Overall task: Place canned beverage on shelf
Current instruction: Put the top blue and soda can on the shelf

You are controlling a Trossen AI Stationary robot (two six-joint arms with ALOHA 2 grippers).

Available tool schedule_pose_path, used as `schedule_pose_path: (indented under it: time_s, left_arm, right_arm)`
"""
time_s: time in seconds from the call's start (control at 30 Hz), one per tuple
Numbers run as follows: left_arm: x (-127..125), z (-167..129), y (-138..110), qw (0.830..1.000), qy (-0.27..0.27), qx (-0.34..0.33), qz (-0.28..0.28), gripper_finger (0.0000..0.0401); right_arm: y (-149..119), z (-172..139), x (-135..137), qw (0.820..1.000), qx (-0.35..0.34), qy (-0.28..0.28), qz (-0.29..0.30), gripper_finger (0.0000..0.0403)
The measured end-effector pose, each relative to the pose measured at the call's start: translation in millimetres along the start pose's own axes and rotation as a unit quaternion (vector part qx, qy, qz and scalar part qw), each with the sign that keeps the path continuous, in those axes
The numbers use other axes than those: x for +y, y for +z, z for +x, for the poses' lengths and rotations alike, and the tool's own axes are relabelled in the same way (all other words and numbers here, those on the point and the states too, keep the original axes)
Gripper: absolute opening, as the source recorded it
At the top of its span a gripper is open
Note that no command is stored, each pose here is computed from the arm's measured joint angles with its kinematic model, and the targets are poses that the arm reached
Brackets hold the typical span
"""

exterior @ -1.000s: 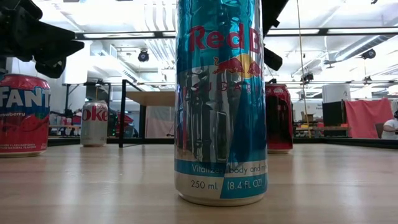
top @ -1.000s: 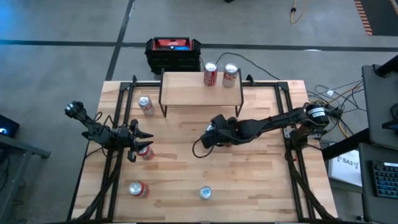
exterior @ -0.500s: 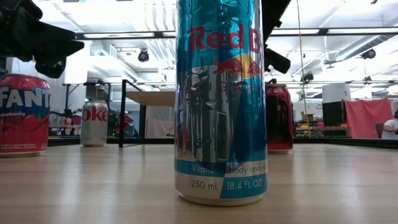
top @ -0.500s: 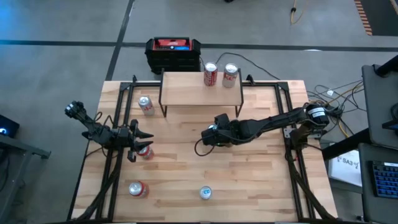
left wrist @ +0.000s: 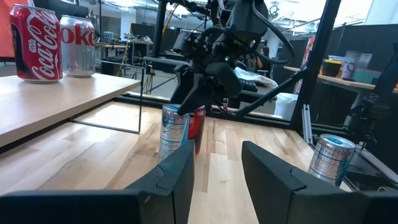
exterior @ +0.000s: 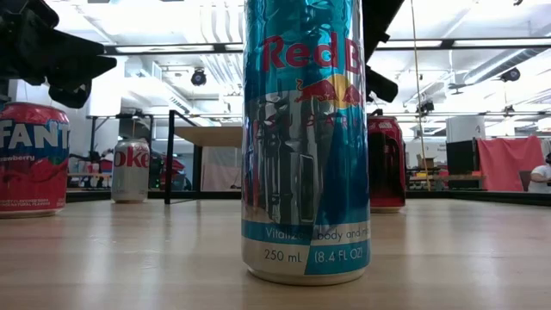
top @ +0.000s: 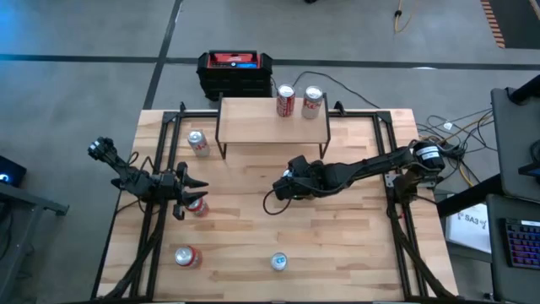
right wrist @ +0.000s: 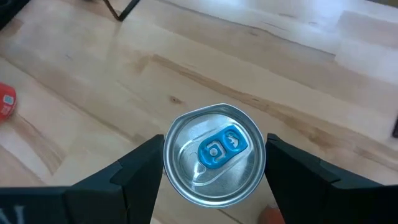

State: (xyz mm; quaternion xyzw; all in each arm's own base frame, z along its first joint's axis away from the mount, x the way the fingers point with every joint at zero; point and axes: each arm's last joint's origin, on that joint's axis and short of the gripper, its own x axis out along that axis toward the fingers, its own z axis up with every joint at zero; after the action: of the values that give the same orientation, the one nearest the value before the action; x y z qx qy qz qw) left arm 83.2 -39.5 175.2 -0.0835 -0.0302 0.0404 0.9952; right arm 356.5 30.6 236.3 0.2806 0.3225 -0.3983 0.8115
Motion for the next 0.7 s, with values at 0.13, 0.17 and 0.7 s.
schedule_pose_path:
  time_s: [0.13,0.17,0.7]
  left_arm:
    - [0.0,0.0,0.1,1.000,0.000,0.000,0.000,0.0118]
    - [0.0,0.0,0.1,1.000,0.000,0.000,0.000,0.0118]
    - [0.0,0.0,0.1,1.000,0.000,0.000,0.000,0.0118]
  right_arm:
    - [-0.4,0.0,0.7,1.000,0.008,0.003,-0.019,0.0274]
    - [-0.1,-0.4,1.3,1.000,0.012,0.006,-0.023,0.0283]
    - [-2.0,-6.3,1.8,0.975,0.084,0.038,-0.200,0.0398]
